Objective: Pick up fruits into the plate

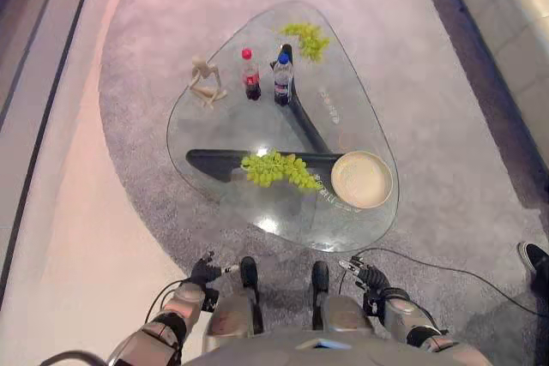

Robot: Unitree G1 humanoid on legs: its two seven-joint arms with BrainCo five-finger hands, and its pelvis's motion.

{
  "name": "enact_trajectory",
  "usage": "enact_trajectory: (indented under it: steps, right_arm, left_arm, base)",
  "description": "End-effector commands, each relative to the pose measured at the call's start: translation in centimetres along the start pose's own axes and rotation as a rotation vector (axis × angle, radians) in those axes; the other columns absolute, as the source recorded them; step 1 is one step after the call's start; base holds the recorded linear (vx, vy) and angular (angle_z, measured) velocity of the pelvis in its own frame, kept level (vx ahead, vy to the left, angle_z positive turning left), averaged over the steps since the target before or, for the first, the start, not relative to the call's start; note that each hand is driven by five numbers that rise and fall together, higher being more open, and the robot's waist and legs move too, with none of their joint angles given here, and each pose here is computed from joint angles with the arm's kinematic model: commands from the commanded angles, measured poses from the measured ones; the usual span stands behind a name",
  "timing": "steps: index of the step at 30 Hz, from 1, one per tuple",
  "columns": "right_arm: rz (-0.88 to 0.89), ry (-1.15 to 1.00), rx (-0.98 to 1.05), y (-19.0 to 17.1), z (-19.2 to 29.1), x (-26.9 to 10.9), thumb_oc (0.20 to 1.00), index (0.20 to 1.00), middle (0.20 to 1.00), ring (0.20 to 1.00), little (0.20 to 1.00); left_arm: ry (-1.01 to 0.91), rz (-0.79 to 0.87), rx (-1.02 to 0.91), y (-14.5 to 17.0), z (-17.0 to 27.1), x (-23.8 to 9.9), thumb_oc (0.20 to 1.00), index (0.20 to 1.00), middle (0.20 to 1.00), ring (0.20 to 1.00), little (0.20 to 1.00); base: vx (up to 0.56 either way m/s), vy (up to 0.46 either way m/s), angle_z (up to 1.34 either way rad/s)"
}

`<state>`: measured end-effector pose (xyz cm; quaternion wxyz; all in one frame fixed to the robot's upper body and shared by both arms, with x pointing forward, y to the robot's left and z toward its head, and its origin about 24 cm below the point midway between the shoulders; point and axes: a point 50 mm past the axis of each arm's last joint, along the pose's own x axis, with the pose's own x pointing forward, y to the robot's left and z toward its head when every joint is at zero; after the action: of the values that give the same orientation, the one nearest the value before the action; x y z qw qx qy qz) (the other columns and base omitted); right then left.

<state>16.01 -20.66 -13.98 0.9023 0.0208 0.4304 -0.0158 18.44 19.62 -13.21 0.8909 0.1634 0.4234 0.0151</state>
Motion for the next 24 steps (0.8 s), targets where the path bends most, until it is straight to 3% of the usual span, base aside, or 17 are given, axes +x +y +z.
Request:
enact_trajectory:
  steps: [1, 12, 24]
  right_arm:
    - [0.015, -0.079, -0.006, 0.1, 2.2, 0.4, 1.0, 1.0, 1.0, 1.0, 1.0]
    - [0.008, -0.066, -0.019, -0.5, 2.0, 0.3, 1.0, 1.0, 1.0, 1.0, 1.0]
    - [0.007, -0.091, -0.074, -1.8, 3.6, 0.3, 1.0, 1.0, 1.0, 1.0, 1.0]
  left_arm:
    - [-0.082, -0.007, 0.033, -0.5, 2.2, 0.4, 1.0, 1.0, 1.0, 1.0, 1.0]
    - [-0.108, 0.029, 0.141, -0.1, 2.6, 0.4, 1.0, 1.0, 1.0, 1.0, 1.0]
    - [-0.414, 0.209, 0.409, 1.7, 10.0, 0.2, 1.0, 1.0, 1.0, 1.0, 1.0]
  base:
    - [0.29, 0.036, -0.23]
    - [0.04, -0.004, 0.0]
    - [0.04, 0.046, -0.01]
